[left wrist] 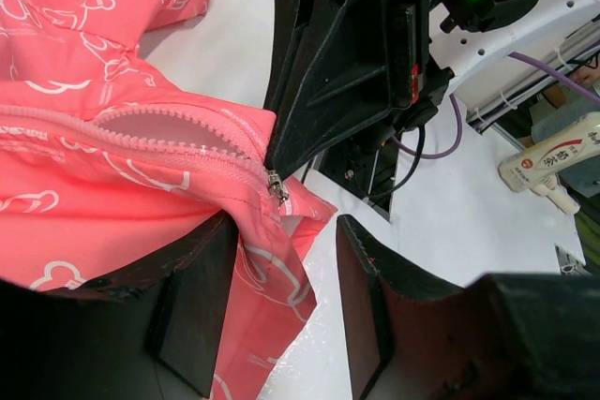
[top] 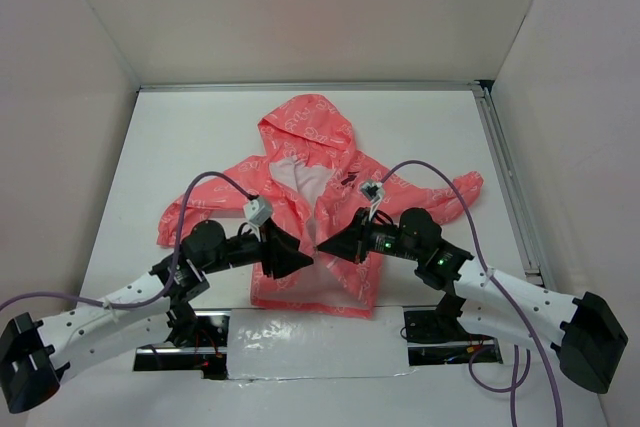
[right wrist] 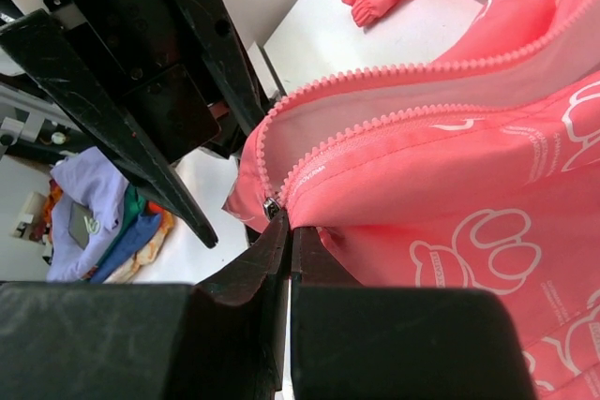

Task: Zip up the jacket

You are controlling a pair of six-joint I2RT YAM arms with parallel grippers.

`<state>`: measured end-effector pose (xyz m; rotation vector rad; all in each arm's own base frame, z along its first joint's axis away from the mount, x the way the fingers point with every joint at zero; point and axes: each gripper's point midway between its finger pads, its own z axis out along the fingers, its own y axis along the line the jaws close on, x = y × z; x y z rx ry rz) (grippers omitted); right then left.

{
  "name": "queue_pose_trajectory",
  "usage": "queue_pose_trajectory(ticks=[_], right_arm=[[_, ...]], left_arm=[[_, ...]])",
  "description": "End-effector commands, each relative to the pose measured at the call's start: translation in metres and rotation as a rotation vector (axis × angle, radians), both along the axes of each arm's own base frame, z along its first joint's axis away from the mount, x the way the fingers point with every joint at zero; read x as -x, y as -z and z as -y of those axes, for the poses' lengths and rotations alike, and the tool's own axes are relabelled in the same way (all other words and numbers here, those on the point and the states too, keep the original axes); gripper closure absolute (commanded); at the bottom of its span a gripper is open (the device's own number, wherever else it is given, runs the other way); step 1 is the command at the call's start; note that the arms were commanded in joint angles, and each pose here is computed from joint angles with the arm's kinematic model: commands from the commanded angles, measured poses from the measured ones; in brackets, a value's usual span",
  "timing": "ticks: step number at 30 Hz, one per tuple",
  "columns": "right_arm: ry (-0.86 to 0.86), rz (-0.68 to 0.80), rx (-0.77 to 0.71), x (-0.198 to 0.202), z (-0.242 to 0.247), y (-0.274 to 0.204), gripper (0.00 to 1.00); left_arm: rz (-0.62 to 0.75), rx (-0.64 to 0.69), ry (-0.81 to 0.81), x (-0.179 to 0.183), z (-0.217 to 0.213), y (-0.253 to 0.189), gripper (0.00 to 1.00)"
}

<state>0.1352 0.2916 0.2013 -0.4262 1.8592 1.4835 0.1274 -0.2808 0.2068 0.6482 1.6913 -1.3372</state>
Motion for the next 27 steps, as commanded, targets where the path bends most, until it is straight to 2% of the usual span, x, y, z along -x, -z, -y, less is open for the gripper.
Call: queue_pose_trajectory(ticks=[1,6,11,13,23,26,27], right_arm=[[-0.015,0.056,-0.074,-0.001,-0.005,-0.027,1.00],[-0.015,0.055,-0.071,0.000,-0.006,-0.026,1.00],[-0.018,0.055,-0.072,0.002,-0.005,-0.025,1.00],[-0.026,0.056,-0.071,0.004,-0.006,-0.025,1.00],[-0.050,0.064,-0.052,0.008,-0.008,-0.022,1.00],[-0.045,0.068,-0.053,0.009,-0.008,-0.022,1.00],[-0.038,0.065,-0.055,0.008,-0.007,-0.022,1.00]], left_arm=[[0.046,0.083,0.027,0.002,0.007,-0.032,0.43],[0.040,0.076,0.017,-0.005,0.012,-0.031,0.51],[0.037,0.086,0.001,-0.007,0.011,-0.032,0.69],[0.047,0.094,0.001,-0.006,0.010,-0.033,0.72],[0.042,0.086,0.016,-0.005,0.012,-0.031,0.79],[0.029,0.083,0.008,-0.007,0.013,-0.030,0.99],[0.032,0.080,0.014,-0.007,0.014,-0.029,1.00]])
